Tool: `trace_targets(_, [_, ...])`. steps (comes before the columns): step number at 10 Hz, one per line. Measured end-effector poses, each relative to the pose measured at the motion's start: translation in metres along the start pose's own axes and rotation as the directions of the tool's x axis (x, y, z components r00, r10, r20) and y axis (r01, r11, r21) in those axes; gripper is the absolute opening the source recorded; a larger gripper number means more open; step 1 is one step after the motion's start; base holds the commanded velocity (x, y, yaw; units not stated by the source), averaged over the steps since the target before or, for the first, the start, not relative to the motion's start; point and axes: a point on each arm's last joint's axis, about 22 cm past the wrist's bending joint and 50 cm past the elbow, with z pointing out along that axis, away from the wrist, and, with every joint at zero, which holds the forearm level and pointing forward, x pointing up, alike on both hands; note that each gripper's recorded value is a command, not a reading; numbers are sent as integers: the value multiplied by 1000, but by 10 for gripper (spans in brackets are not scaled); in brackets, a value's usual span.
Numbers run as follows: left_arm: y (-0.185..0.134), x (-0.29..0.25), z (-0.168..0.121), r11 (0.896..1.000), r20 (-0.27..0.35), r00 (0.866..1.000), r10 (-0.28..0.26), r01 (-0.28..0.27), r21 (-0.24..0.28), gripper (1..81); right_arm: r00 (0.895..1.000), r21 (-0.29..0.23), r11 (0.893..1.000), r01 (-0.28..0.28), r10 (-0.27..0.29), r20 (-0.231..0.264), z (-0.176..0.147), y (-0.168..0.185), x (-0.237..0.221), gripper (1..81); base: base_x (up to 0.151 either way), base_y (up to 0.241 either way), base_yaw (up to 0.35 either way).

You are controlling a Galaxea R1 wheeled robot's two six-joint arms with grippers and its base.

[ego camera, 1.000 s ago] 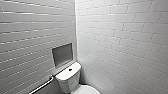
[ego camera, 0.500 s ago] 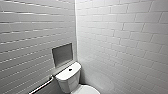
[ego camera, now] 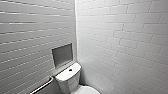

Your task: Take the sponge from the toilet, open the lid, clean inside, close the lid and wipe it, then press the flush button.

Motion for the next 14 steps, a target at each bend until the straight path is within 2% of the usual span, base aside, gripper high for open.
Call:
trace_targets(2, [0,-2,0,1000,3,1000,0,0,0,811,1000,-1,1000,-1,1,6,0,0,-3,10,88,0,0])
trace_targets(3, [-1,8,0,1000,-16,1000,5,-5,0,811,1000,3,1000,6,-6,-16,1,-2,9,10,88,0,0])
trace_targets(14, [-3,7,-1,1000,-13,1000,5,-5,3,811,1000,-7,1000,4,-4,-9,0,2,5,10,88,0,0])
